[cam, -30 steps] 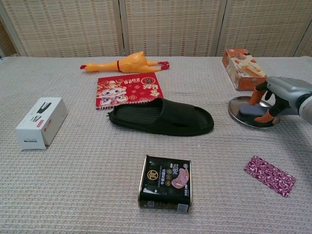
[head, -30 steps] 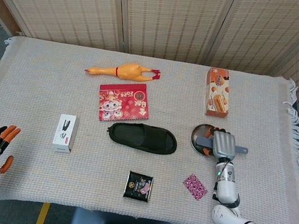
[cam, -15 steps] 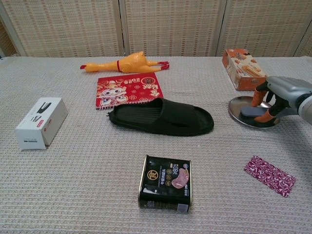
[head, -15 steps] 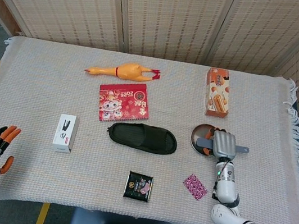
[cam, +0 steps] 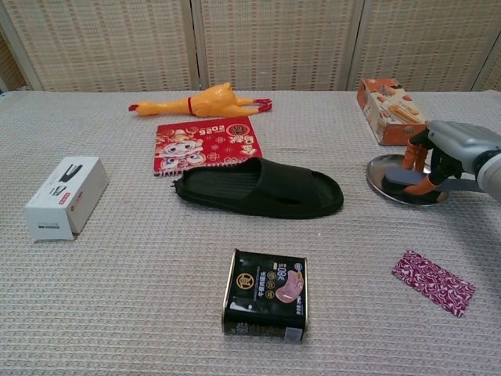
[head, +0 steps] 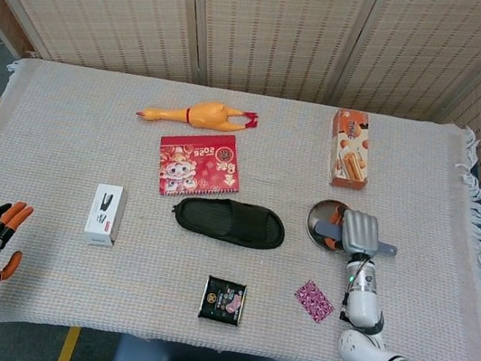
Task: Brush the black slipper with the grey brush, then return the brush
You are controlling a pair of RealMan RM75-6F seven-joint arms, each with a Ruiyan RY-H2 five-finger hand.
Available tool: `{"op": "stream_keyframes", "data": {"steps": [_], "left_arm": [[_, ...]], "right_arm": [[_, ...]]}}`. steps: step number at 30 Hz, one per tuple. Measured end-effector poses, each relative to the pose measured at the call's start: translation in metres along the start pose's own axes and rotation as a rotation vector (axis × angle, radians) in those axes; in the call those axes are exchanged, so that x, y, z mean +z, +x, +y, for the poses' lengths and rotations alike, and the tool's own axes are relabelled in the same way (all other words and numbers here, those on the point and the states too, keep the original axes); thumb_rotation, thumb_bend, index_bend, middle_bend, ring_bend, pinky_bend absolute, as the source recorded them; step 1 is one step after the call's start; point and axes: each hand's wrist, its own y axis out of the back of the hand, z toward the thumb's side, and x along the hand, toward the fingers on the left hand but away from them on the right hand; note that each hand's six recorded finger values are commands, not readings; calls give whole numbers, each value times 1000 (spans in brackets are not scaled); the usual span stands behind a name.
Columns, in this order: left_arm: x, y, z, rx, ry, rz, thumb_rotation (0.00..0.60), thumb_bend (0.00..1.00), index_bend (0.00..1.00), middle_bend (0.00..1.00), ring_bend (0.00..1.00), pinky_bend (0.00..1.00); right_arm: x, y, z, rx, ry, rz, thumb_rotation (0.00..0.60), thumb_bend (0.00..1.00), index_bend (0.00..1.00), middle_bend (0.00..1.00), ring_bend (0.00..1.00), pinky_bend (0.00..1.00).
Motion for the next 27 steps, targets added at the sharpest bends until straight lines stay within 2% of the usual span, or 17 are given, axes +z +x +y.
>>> {"op": "stream_keyframes", "data": {"steps": [6, 15, 21, 27], "left_arm": [[2, -1, 2, 10, -4, -10, 600, 517, 0, 0, 0, 124], [2, -2, 0, 1, -5, -10, 600, 517, 0, 0, 0, 125], [2, -1, 1, -5, -13, -2, 600, 517, 0, 0, 0, 126], [4, -3, 4, -5, -29, -16, 600, 517, 0, 0, 0, 126]], "right_arm": [[3, -1, 6, -34, -7, 12, 600, 221, 847, 666, 629, 831], [15, -2, 18, -68, -4, 49, 600, 373, 884, 691, 663, 863], [48, 5, 37, -78, -20, 170, 600, 406, 877, 693, 664, 864], [98, 20, 53, -78, -7, 307, 600, 406, 874, 692, 664, 864]]}}
